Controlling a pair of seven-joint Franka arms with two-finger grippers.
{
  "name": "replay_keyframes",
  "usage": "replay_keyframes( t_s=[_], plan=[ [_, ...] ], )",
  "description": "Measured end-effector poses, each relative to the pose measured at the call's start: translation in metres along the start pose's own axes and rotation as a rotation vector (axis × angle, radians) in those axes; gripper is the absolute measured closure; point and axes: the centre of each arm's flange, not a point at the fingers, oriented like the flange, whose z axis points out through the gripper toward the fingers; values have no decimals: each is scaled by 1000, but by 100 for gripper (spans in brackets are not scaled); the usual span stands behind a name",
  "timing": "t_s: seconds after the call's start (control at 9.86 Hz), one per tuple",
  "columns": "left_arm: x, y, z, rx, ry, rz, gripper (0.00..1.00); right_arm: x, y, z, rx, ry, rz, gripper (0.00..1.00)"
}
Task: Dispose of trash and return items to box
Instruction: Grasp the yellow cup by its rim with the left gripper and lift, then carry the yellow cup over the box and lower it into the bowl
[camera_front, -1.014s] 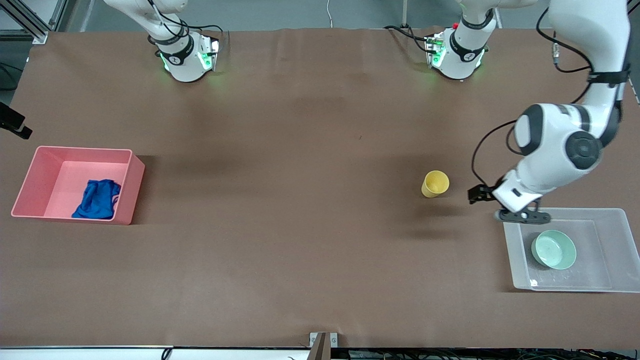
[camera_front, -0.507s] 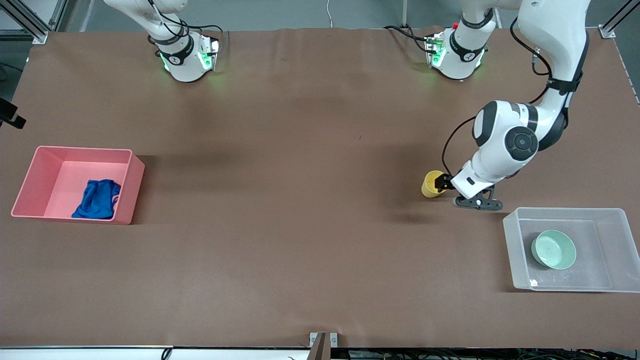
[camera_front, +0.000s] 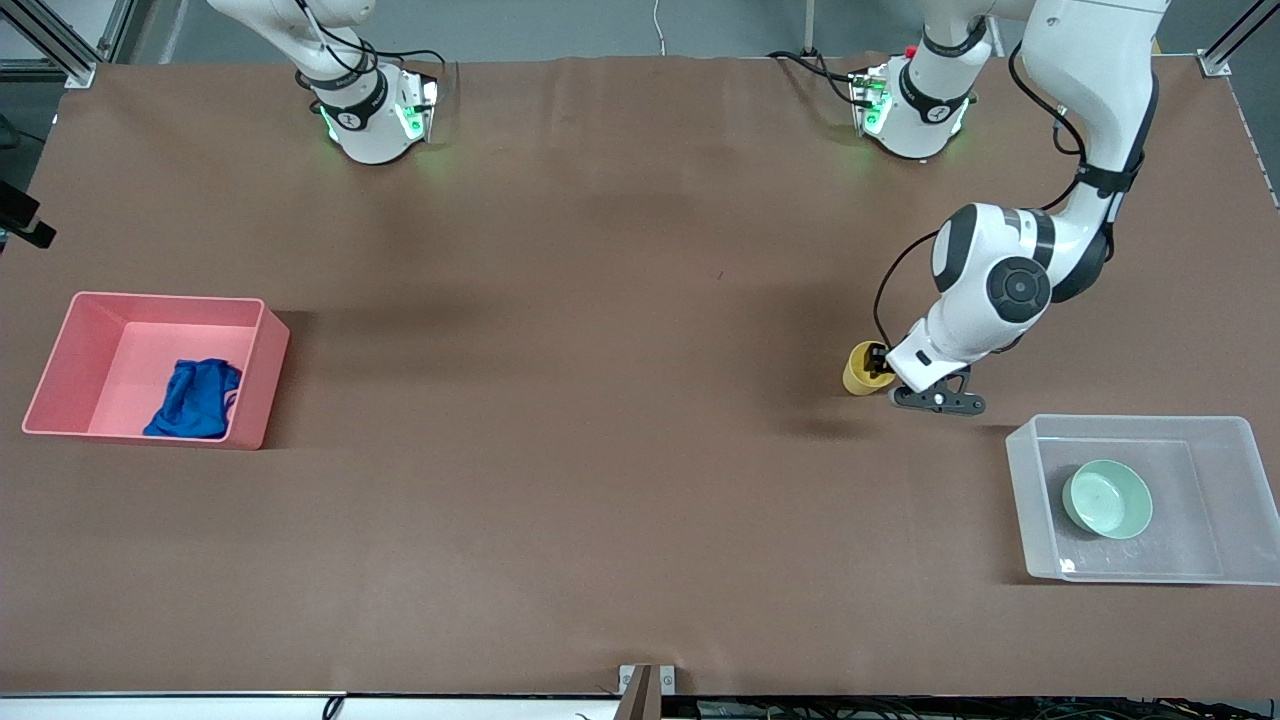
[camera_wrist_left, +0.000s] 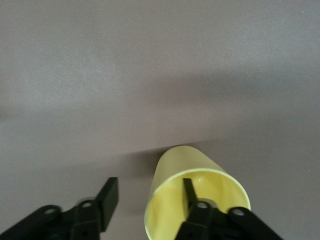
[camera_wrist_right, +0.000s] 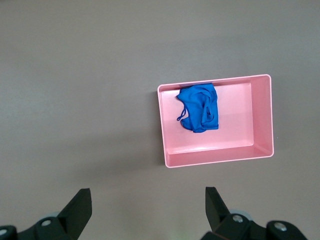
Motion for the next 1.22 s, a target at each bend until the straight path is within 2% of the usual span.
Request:
replay_keyframes(
  t_s=[0.1, 0.3, 0.41, 0.61, 0.81, 1.22],
  plan=[
    [0, 0, 6, 0, -6, 0, 62, 1, -2, 1, 0, 0, -4, 0],
    [0, 0, 13, 0, -10, 0, 89, 3, -19, 4, -1, -4, -34, 0],
    [2, 1, 10, -1, -2, 1, 96, 4, -30, 4, -1, 0, -51, 0],
    [10, -1, 1, -2, 21, -3, 96, 5, -33, 4, -1, 6, -52, 0],
    [24, -13, -28, -6, 74, -23, 96, 7, -28, 4, -1, 14, -45, 0],
    [76, -79, -150, -8, 99, -13, 96, 8, -28, 5, 0, 20, -45, 0]
  ],
)
